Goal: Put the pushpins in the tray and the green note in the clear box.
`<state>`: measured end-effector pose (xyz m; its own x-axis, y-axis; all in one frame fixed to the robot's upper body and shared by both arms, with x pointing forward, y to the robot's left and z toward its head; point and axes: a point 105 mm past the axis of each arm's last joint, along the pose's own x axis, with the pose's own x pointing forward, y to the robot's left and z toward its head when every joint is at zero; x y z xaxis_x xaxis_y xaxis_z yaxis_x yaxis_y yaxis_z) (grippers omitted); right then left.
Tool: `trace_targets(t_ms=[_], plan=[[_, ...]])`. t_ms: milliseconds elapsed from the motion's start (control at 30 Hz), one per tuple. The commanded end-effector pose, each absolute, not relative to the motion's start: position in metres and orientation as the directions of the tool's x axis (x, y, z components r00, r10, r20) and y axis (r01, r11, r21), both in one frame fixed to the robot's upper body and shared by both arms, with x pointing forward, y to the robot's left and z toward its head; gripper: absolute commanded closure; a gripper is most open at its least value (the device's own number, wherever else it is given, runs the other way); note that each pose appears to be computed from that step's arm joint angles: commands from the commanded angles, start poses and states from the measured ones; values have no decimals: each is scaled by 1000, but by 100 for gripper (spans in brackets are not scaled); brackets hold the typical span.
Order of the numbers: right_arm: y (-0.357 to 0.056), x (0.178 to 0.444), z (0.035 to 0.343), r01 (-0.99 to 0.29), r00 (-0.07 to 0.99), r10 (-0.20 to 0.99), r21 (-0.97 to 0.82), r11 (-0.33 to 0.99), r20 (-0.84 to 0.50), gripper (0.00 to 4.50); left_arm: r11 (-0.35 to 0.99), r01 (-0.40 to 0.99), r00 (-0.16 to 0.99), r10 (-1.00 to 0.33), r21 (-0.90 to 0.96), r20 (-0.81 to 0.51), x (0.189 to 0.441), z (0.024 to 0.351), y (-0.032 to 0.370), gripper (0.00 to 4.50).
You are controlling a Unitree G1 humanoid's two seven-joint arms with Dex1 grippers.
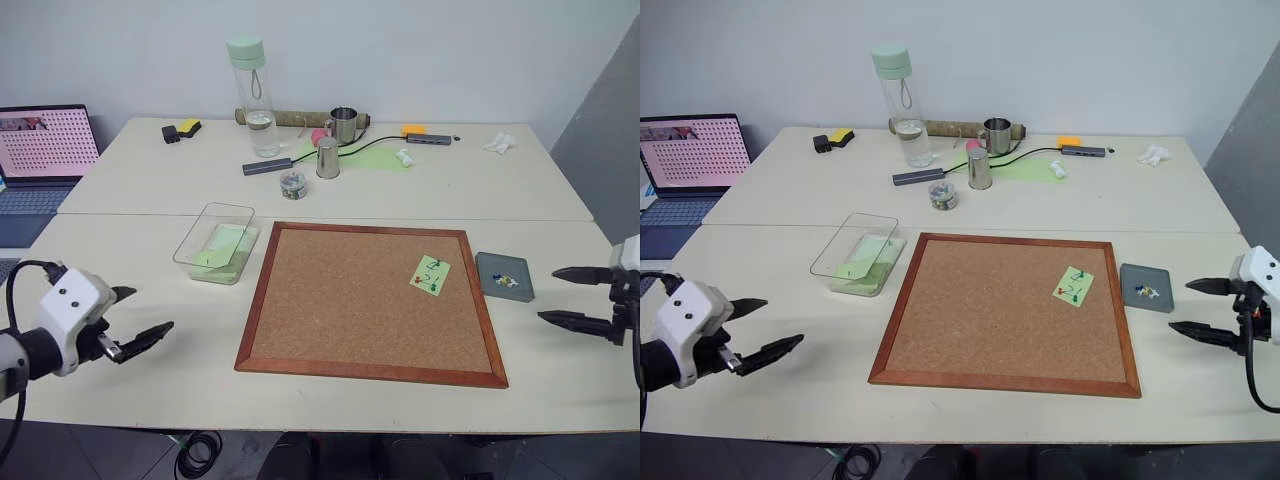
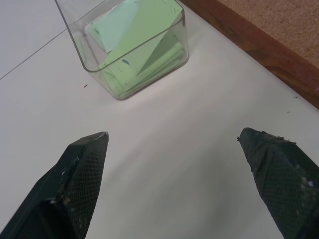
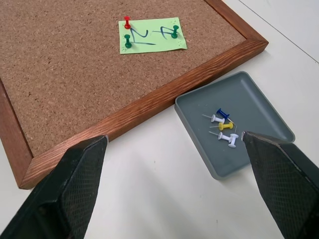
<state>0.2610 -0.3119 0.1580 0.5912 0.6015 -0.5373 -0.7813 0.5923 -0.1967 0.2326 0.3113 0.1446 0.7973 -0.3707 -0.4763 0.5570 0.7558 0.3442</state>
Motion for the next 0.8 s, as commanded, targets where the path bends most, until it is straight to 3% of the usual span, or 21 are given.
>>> trace_targets(t_ms=[33, 500, 800], plan=[[-310, 263, 173, -773, 618, 606, -246, 585, -500, 0, 721, 593, 781, -407, 358, -473, 235, 151, 302, 5], [-302, 260, 172, -780, 612, 626, -235, 581, -483, 0, 690, 643, 754, -494, 332, -433, 245, 155, 281, 5], [-275, 258, 178, -818, 569, 684, -234, 525, -457, 0, 545, 782, 623, -695, 302, -359, 257, 162, 207, 109]])
